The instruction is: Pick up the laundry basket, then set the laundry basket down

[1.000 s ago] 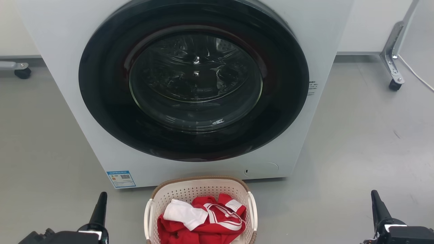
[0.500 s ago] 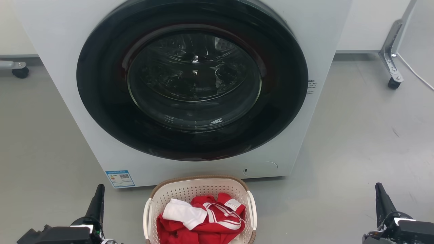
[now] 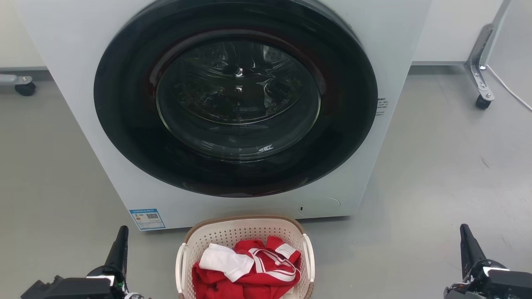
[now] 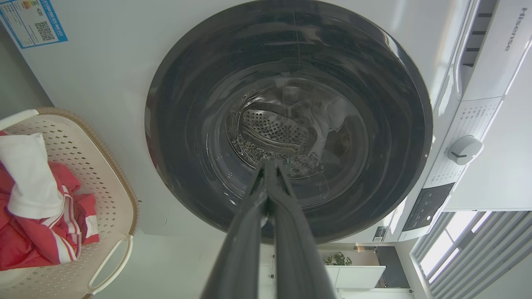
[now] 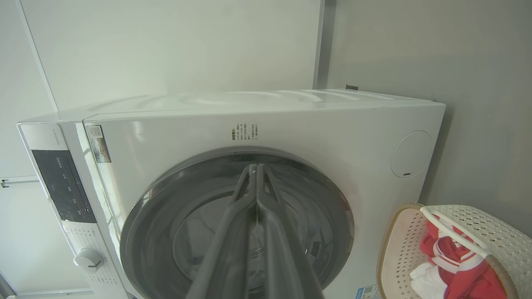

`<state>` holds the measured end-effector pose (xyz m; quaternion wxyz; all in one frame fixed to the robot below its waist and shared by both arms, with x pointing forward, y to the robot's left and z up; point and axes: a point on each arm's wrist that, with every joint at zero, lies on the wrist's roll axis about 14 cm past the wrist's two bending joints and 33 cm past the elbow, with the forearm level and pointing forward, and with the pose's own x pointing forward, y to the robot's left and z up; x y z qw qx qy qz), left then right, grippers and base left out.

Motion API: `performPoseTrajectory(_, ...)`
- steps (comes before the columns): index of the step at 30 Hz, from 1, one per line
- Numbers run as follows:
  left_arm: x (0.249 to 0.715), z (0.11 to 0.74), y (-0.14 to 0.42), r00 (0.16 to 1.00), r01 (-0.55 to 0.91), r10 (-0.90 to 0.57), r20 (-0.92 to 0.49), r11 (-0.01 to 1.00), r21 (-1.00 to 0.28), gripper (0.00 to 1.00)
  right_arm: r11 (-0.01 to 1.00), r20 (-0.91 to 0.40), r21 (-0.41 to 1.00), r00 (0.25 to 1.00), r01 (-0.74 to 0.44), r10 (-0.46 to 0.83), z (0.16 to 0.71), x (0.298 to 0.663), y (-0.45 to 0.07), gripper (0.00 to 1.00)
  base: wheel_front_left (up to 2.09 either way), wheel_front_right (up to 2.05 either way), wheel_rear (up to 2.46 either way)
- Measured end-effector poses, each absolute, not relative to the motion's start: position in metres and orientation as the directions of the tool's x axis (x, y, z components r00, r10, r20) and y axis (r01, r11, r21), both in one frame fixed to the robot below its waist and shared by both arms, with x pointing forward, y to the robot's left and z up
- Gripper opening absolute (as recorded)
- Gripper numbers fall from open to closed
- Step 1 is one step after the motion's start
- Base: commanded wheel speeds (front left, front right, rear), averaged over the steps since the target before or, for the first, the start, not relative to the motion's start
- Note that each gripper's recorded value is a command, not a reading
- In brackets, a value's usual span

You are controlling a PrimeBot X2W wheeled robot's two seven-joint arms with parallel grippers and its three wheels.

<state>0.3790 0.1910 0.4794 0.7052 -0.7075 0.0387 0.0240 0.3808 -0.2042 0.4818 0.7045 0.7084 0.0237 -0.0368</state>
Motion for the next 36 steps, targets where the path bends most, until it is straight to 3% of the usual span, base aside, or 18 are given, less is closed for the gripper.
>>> performPoseTrajectory(36,0.3789,0.4791,0.191,0.996,-0.09,-0.021,-0.09,-0.002,-0.996,0.0,-0.006,-0.085,0.996,0.996,0.084,-0.018,0.4819,0.3808,-0.2042,0.0,0.0,0.0,0.0)
